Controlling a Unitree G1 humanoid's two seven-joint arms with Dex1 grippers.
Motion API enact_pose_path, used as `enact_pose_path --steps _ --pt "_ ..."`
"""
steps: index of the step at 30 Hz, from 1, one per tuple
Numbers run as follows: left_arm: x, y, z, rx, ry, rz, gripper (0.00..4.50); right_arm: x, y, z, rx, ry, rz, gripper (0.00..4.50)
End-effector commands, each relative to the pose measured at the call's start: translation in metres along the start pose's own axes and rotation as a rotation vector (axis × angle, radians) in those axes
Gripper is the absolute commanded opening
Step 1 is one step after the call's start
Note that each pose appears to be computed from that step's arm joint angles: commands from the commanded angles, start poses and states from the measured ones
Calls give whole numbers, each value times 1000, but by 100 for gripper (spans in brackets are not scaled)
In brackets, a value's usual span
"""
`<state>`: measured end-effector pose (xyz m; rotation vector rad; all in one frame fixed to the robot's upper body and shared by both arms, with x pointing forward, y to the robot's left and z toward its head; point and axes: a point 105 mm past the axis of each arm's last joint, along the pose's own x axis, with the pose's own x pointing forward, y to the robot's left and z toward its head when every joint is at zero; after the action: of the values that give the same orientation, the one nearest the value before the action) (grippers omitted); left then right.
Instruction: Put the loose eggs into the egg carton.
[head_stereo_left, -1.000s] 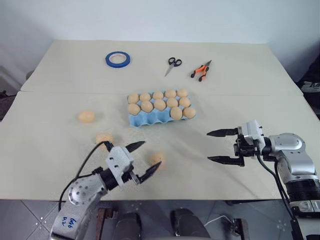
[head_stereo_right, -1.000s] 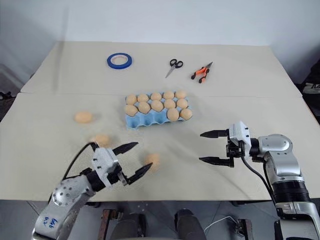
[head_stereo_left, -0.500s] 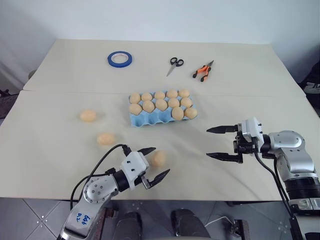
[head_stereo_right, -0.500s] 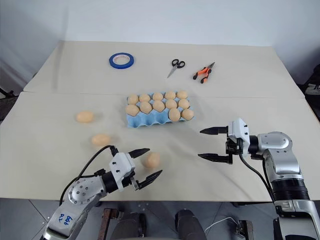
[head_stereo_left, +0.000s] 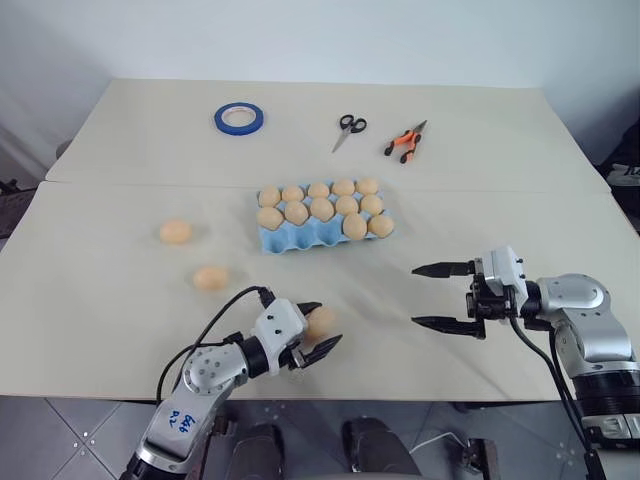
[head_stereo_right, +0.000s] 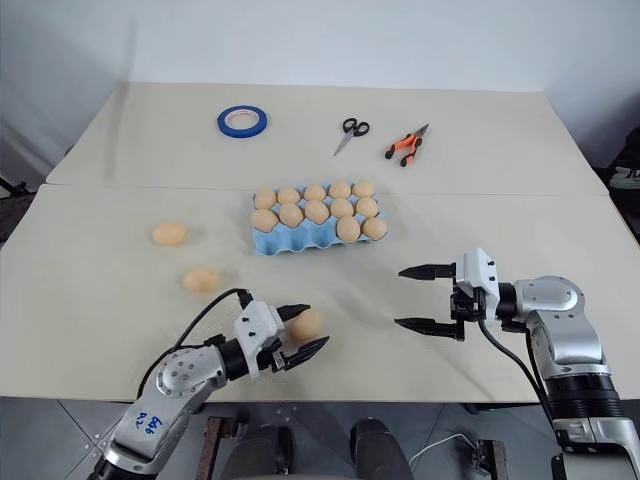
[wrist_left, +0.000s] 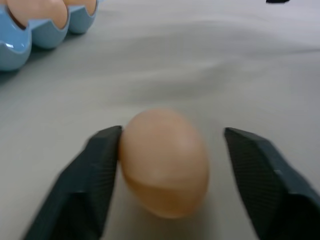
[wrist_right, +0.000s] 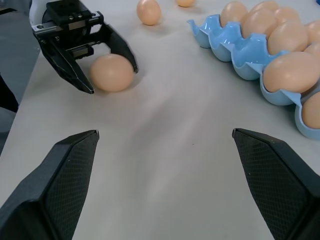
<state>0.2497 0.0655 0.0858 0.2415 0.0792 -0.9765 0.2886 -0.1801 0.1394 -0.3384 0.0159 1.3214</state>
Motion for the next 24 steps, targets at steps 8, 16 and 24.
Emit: enact_pose_path --steps 8,16,24 --pt "6 -2 9 25 -31 -10 269 -3 -9 17 -58 -34 -57 450" --pt "11 1 12 -18 -25 -21 234 -4 -11 17 -63 -34 -78 450" --pt "11 2 8 -2 -4 -10 130 -5 -13 18 -65 -32 -97 450"
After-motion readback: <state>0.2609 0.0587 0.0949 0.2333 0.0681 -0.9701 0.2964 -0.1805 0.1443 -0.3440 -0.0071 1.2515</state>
